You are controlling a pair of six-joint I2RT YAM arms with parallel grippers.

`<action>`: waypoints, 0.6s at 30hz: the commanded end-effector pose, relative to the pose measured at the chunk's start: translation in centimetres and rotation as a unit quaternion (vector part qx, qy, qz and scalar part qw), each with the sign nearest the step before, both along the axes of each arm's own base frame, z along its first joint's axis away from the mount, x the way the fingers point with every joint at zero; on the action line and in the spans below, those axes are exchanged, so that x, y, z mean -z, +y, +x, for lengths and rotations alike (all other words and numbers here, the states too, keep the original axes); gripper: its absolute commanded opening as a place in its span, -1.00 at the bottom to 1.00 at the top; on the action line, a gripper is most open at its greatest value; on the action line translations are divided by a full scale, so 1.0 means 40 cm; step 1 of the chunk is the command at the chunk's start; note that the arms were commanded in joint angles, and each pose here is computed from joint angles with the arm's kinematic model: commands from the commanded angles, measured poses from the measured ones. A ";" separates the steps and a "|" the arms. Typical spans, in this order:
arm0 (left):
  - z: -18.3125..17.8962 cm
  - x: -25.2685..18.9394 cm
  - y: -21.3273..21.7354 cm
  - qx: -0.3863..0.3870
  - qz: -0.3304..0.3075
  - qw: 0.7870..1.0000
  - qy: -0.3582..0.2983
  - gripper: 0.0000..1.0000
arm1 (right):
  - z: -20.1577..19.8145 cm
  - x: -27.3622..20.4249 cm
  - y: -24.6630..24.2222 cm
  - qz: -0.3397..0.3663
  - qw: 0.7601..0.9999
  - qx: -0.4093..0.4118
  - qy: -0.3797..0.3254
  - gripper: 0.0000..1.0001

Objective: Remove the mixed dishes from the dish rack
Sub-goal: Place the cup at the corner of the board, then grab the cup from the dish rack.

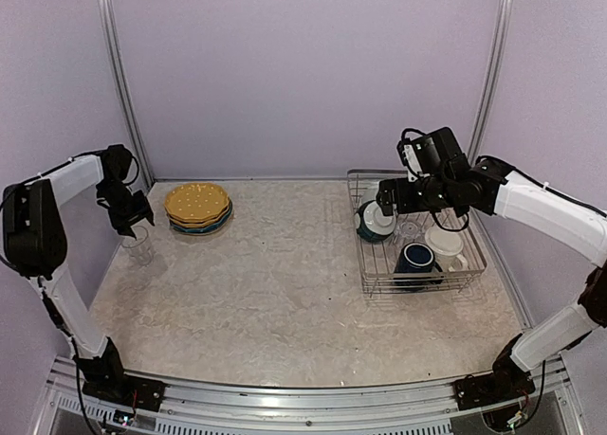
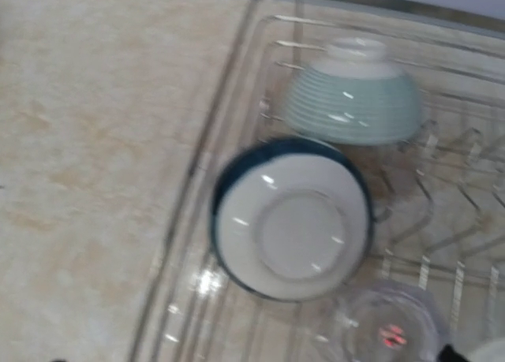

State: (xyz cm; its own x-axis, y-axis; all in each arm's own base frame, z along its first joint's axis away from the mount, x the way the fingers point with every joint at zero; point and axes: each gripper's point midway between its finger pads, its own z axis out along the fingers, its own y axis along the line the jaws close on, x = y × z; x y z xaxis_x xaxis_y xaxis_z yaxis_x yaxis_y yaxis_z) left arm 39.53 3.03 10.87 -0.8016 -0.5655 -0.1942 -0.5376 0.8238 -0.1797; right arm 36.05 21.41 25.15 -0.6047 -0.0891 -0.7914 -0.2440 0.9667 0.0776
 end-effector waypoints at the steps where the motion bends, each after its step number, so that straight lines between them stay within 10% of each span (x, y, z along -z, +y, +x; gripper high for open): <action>1: -0.039 -0.123 -0.023 0.016 -0.015 0.998 -0.060 0.29 | -0.006 0.033 -0.072 -0.058 0.997 0.040 0.026 0.99; 11: -0.135 -0.311 -0.209 0.088 -0.130 0.968 -0.197 0.97 | 0.017 0.133 -0.133 -0.098 0.990 0.059 0.082 1.00; 18: -0.200 -0.330 -0.346 0.154 -0.124 0.958 -0.209 0.98 | 0.041 0.166 -0.155 -0.101 0.989 0.049 0.100 1.00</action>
State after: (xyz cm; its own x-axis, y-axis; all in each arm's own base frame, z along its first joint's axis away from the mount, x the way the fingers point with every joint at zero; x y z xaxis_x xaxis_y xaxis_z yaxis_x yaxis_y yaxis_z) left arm 32.28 -8.60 23.80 -0.8155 -0.4106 -0.4078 -0.1597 0.8371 -0.5233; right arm 37.41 15.76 20.05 -0.7323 -0.1396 -0.6665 -0.1250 0.9897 -0.0699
